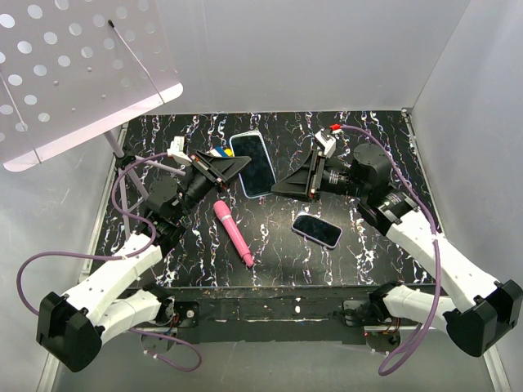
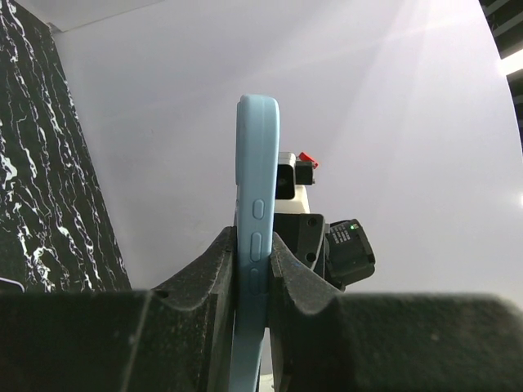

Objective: Take the phone out of the phone case
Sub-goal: Remove the phone case from the phone.

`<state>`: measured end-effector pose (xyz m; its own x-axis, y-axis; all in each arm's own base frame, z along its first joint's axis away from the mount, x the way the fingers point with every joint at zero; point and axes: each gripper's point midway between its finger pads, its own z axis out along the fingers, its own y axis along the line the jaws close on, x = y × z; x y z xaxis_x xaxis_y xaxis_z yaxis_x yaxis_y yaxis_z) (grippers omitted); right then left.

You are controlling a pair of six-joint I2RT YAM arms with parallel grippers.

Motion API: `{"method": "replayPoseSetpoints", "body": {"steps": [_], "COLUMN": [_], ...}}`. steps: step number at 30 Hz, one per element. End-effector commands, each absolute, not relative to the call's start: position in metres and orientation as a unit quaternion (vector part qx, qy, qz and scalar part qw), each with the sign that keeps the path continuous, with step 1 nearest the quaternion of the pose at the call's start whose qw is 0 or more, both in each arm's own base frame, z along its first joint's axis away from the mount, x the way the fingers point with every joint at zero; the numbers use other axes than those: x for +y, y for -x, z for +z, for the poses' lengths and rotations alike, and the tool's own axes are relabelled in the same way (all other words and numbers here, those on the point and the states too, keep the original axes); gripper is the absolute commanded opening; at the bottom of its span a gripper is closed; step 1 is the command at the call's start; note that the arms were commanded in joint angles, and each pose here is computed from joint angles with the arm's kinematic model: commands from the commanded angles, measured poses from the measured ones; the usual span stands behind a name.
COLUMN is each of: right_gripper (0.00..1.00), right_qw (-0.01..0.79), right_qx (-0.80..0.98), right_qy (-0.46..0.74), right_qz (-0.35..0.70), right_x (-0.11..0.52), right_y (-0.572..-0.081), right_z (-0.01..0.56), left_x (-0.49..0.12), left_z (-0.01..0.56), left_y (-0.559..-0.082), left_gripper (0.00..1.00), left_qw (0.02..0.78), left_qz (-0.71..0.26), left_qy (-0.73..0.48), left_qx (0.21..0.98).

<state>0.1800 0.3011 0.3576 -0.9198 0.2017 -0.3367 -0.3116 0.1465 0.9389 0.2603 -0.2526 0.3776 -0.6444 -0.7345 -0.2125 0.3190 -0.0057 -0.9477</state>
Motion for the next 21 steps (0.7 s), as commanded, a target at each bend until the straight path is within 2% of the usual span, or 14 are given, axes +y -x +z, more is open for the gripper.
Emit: {"method": "replayPoseSetpoints", "body": {"steps": [1,14,19,21], "right_gripper": [0.41,0.39,0.35,0.29], "right_qw": [0.236,0.212,0.213,0.212], "right_qx": [0.728,0.699,0.690,0.687], "right_qy": [0.024,0.014,0.016,0.017], "right_qz": [0.644,0.683,0.691,0.694], "right_x": [0.303,0.317,0.317,0.317], "right_y": [-0.201,-0.210,-0.210,-0.210], "right_z": [0.364,0.378,0.383,0.384], "left_x": [-0.252,-0.269,-0.280,-0.288], "left_z": [0.429,0.425,0.421,0.418], "left_y": [-0.222,-0.212,-0.208,-0.206], "left_gripper": [0.00,0.00,0.00,0.00], "left_qw": [0.373,0.332,0.330,0.328], "left_qz": [-0.754,-0.779,-0.773,-0.764], "left_qy": [0.113,0.109,0.098,0.083], "left_qx": [0.529,0.520,0.533,0.549]}}
